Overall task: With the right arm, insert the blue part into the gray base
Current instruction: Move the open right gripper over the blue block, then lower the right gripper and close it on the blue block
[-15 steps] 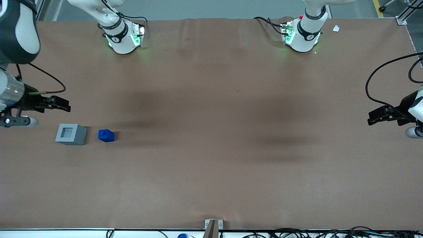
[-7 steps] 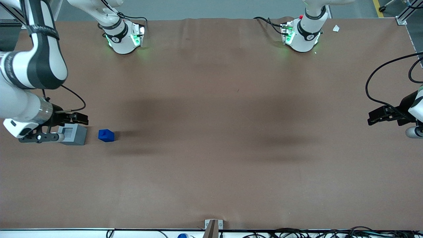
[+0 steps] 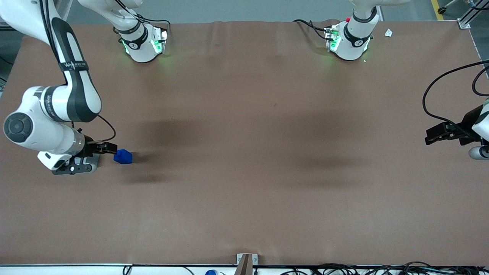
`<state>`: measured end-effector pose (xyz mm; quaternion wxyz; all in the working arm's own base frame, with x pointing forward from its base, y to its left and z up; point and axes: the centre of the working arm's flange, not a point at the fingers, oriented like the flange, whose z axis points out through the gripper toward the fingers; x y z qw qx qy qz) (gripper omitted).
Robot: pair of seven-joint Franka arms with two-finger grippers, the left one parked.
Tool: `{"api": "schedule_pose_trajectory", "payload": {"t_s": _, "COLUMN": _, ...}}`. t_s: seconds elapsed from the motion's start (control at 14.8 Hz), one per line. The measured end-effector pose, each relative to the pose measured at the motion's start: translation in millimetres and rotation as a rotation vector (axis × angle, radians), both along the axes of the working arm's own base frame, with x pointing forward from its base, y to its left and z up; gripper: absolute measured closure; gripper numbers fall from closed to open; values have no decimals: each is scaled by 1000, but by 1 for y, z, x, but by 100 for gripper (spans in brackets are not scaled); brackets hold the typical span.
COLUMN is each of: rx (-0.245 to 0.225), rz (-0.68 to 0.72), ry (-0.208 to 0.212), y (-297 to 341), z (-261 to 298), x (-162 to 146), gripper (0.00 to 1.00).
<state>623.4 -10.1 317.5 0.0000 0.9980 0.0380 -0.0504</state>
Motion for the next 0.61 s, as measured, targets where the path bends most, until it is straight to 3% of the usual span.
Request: {"api": "schedule_pose_trajectory", "payload": {"t_s": 0.61, "rx": -1, "rz": -3, "ry": -5, "y": -4, "z": -72, "x": -6, "gripper": 0}}
